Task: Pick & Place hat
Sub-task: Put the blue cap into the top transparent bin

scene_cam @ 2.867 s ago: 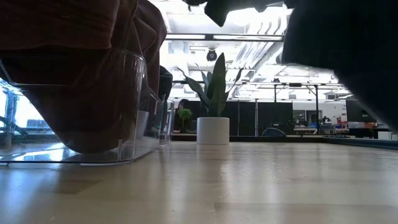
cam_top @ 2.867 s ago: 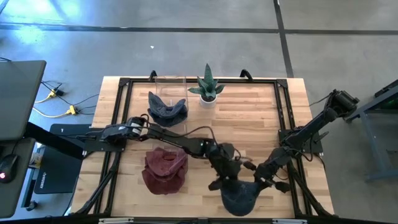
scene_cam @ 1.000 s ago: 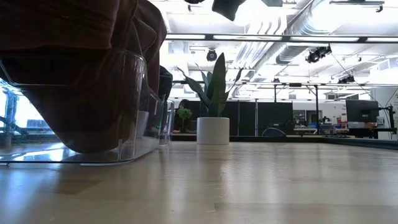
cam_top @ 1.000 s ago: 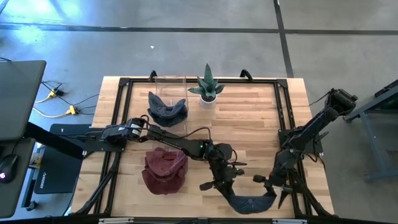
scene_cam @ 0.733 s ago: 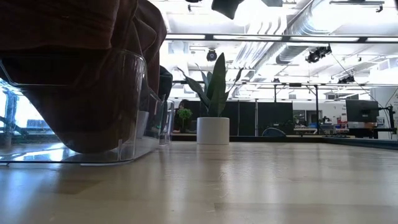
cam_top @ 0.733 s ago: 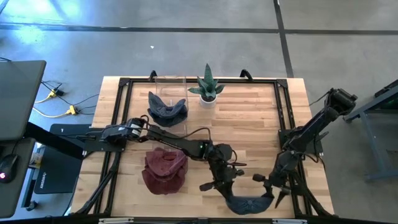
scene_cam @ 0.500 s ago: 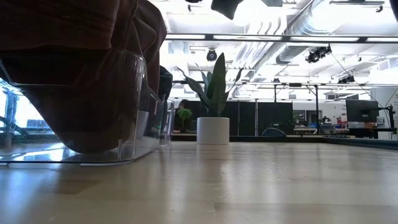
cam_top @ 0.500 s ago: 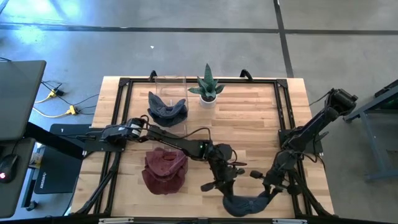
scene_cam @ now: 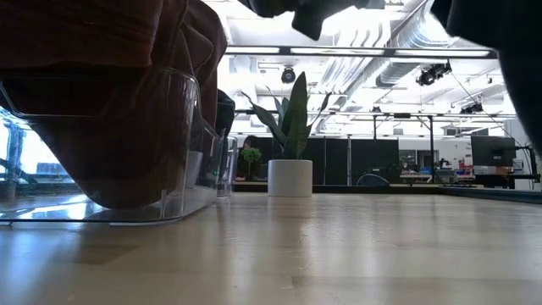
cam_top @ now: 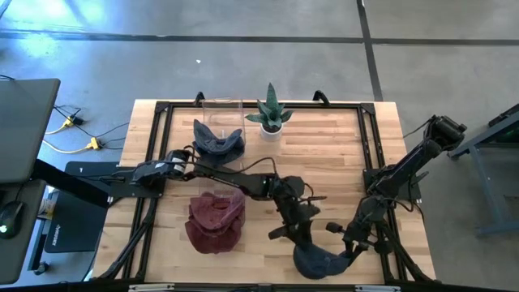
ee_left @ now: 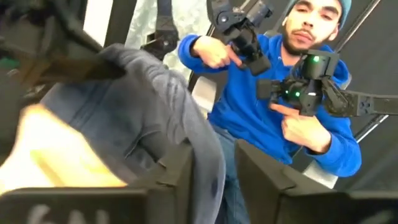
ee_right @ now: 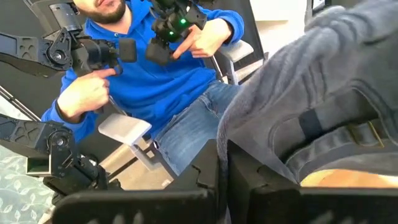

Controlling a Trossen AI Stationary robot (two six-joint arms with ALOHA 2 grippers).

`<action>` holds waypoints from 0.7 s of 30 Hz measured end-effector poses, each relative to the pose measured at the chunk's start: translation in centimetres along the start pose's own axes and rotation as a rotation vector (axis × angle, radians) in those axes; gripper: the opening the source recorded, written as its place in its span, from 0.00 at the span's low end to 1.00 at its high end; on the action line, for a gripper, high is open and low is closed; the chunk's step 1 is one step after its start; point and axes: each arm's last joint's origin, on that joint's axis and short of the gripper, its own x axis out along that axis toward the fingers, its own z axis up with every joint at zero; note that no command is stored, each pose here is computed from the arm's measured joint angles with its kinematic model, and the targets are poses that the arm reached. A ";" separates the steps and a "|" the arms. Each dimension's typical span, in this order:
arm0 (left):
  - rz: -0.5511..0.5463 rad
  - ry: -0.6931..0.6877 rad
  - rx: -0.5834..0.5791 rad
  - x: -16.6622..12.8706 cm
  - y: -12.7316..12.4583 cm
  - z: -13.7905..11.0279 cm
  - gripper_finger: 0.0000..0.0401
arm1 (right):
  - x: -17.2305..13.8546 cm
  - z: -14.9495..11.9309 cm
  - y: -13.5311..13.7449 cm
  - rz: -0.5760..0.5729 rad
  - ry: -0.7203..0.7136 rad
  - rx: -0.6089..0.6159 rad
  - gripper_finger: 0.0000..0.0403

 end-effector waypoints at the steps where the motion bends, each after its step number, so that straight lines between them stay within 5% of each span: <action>1: 0.005 -0.008 0.011 0.1 -0.1 0.1 0.30 | 0.0 0.0 0.0 0.000 0.001 0.001 0.02; 10: 0.062 -0.049 0.175 0.4 -0.3 0.5 0.50 | 0.0 -0.2 0.0 0.000 0.016 0.007 0.02; 21: 0.219 -0.026 0.363 0.4 -0.7 2.9 0.52 | 0.0 -0.2 0.0 0.002 0.017 0.008 0.01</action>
